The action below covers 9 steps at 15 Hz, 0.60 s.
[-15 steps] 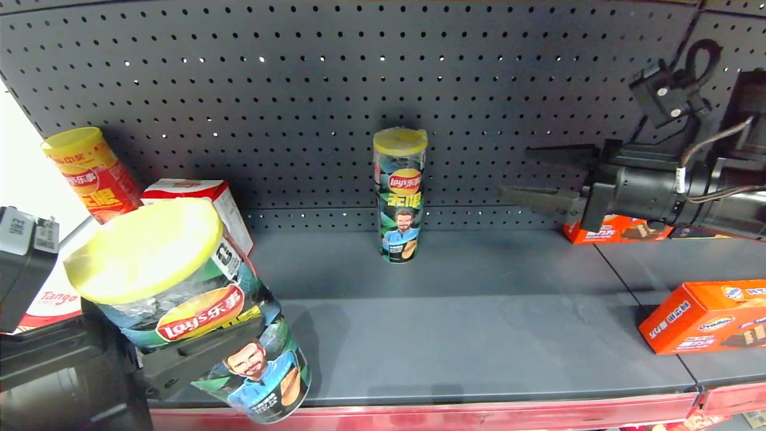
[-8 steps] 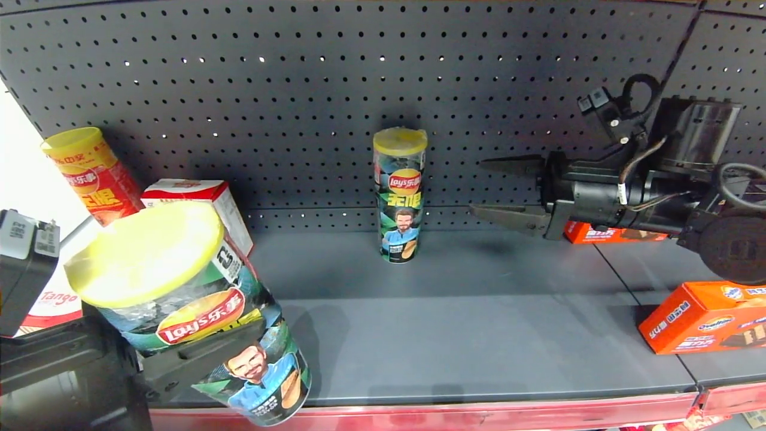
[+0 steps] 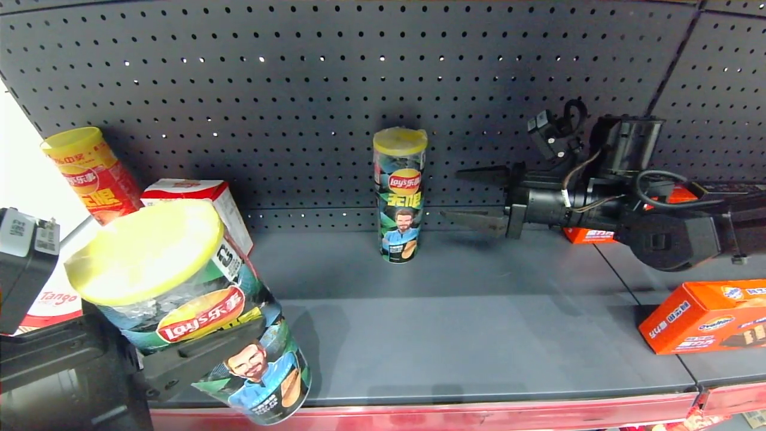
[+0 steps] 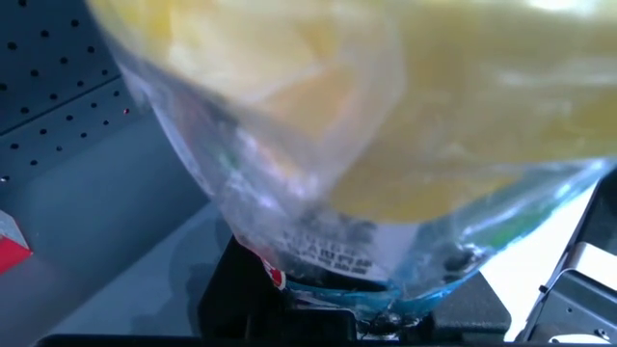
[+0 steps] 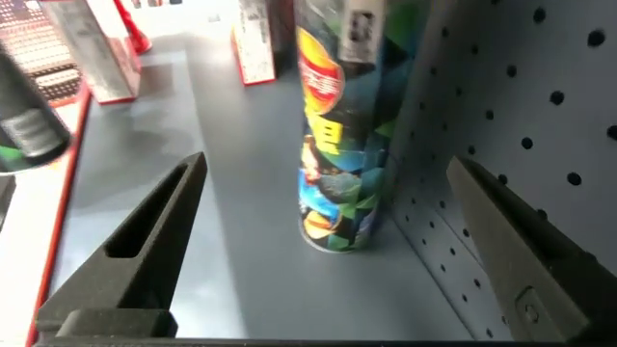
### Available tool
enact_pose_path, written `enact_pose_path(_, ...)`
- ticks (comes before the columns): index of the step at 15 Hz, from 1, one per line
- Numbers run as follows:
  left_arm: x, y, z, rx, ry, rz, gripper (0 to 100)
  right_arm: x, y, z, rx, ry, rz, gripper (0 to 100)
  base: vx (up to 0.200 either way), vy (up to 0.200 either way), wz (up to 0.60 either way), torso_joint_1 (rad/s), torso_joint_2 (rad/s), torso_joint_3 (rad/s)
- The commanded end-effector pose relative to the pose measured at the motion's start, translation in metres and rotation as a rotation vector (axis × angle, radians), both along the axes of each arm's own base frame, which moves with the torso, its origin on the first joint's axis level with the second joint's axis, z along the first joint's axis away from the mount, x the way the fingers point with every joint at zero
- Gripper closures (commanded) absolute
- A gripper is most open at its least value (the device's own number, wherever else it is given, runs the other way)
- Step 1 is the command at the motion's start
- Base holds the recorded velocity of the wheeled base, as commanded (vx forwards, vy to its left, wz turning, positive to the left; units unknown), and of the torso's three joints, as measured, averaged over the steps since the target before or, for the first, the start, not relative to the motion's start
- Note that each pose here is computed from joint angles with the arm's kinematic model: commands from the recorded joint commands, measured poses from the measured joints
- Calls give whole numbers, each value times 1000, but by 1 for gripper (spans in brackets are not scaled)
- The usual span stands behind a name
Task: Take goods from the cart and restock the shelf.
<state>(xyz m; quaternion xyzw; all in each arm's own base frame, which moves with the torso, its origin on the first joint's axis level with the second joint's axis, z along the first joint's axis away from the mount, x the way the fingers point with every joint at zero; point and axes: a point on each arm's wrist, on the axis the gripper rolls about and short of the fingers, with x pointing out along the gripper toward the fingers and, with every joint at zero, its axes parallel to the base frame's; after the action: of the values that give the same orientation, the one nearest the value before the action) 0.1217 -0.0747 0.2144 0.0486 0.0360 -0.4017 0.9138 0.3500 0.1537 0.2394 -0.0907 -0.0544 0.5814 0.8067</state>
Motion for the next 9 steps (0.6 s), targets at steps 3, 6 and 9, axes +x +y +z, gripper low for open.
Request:
enact_pose_path(3, 0, 1, -2, -3, 13, 4, 100, 24, 19, -22, -12, 29, 23, 0, 0, 0, 0, 0, 0, 0)
enact_pose_path(6, -1, 2, -6, -2, 27, 11, 100, 35, 34, -33, -15, 36, 45, 0, 0, 0, 0, 0, 0, 0)
enact_pose_path(9, -2, 5, -5, -10, 25, 25, 100, 42, 44, -40, -16, 38, 60, 0, 0, 0, 0, 0, 0, 0)
